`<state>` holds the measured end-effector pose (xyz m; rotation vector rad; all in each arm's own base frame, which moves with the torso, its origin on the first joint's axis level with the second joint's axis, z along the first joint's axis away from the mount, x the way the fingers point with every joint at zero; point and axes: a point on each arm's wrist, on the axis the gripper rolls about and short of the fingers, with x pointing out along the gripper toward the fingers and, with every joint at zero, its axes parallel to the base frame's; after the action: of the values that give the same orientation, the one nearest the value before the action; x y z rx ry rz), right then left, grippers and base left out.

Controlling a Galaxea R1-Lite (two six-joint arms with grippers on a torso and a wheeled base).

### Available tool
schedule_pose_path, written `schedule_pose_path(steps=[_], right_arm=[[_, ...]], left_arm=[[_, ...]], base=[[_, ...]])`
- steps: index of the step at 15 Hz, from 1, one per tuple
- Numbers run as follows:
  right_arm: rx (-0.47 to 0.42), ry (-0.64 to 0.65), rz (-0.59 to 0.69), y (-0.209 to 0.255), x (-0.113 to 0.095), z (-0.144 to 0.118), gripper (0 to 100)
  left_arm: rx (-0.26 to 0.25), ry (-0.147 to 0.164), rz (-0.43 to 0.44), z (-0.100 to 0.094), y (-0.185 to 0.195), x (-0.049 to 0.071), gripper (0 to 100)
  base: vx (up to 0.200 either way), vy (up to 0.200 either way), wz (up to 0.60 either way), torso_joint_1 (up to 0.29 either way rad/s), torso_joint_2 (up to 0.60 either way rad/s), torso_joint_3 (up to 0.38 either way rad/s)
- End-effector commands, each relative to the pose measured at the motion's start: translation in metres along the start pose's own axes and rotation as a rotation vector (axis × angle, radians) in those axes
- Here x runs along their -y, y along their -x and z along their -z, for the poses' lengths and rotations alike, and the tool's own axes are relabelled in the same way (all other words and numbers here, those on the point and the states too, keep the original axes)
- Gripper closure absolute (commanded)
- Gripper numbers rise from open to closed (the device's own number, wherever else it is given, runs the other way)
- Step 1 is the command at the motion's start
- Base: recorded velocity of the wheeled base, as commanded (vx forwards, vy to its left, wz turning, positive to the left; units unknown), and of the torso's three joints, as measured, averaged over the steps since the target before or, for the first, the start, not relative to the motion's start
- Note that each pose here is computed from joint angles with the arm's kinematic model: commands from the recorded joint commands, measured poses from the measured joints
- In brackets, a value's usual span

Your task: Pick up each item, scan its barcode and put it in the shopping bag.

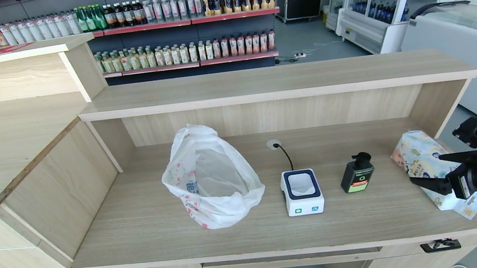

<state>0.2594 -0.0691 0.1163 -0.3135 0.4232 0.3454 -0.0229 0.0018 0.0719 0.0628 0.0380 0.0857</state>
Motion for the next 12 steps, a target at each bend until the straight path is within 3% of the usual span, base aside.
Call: schedule_pose_path(steps=[1,4,9,12], right_arm=[[-0.007,-0.003,-0.026,-0.019,0.012,0.005,0],[0.02,0.0,-0.076,-0.041,0.027,0.003,0],[0.003,0.023,-0.145,-0.061,0.028,0.016,0],[0.039,0.062,-0.24,-0.074,0.03,0.019,0]], left_arm=[[0.0,0.0,-0.001,0.0,0.0,0.0,0],[0.0,0.0,-0.001,0.0,0.0,0.0,0],[0.0,0.0,-0.001,0.0,0.0,0.0,0],[0.0,0.0,-0.001,0.0,0.0,0.0,0]], base=[[0.0,0.0,0.0,0.0,0.0,0.0],[0.0,0.0,0.0,0.0,0.0,0.0],[0.0,0.0,0.0,0.0,0.0,0.0],[0.0,0.0,0.0,0.0,0.0,0.0]])
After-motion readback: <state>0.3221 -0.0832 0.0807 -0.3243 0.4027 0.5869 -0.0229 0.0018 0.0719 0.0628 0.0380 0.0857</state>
